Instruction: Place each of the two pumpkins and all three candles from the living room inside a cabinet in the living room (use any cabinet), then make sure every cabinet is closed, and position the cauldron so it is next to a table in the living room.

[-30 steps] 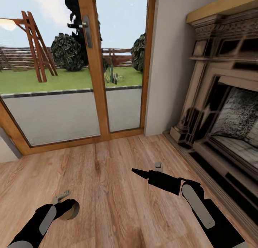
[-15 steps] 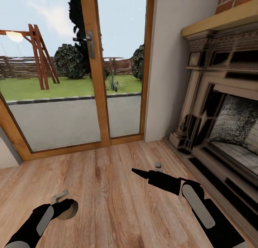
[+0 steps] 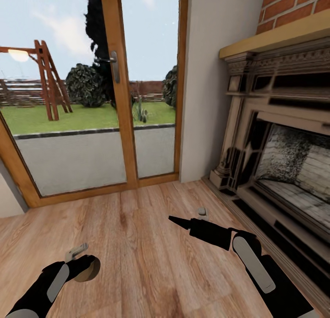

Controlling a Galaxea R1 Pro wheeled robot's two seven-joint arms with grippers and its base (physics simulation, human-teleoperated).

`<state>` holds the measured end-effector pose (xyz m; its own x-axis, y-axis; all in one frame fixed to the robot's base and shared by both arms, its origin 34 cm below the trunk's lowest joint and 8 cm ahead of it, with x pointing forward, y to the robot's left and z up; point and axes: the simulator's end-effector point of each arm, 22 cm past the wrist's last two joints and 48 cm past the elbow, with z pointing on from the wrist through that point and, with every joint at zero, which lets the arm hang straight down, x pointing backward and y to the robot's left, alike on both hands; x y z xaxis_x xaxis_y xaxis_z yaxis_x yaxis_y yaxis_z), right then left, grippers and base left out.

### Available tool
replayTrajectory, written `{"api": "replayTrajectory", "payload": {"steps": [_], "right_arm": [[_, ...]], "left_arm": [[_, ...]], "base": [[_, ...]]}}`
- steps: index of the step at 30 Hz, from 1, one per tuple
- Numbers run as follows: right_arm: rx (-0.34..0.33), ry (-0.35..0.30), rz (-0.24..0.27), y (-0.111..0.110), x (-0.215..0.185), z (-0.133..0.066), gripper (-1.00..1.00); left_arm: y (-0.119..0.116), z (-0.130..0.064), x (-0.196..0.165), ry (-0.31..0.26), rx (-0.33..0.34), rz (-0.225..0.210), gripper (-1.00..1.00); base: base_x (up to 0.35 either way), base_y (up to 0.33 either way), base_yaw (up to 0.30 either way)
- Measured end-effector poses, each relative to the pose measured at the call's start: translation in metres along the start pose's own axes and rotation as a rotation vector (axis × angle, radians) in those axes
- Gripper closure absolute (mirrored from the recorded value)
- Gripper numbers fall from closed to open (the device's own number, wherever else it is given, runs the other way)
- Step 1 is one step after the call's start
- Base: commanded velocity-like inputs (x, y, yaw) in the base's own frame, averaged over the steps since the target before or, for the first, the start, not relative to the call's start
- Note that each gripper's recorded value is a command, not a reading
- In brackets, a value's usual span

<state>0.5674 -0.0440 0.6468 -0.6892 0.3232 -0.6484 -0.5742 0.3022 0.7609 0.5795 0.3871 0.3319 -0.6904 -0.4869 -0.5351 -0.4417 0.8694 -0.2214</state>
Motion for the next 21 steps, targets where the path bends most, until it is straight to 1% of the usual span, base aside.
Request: {"api": "replayTrajectory", "payload": {"steps": [5,11,21], "right_arm": [[0.004,0.006,0.013,-0.003,0.003,0.001,-1.00],[0.025,0.019,0.054,-0.019,0.012,0.001,-1.00],[0.031,0.024,0.074,-0.027,0.017,0.003,-1.00]], "left_arm": [[0.001,0.002,0.002,0.005,-0.003,0.000,1.00],[0.003,0.004,0.006,0.013,-0.008,-0.001,1.00],[0.005,0.009,0.013,0.026,-0.012,-0.007,1.00]], "base": [[-0.003,0.000,-0.002],[0.000,0.000,0.000],[0.000,0.000,0.000]]}}
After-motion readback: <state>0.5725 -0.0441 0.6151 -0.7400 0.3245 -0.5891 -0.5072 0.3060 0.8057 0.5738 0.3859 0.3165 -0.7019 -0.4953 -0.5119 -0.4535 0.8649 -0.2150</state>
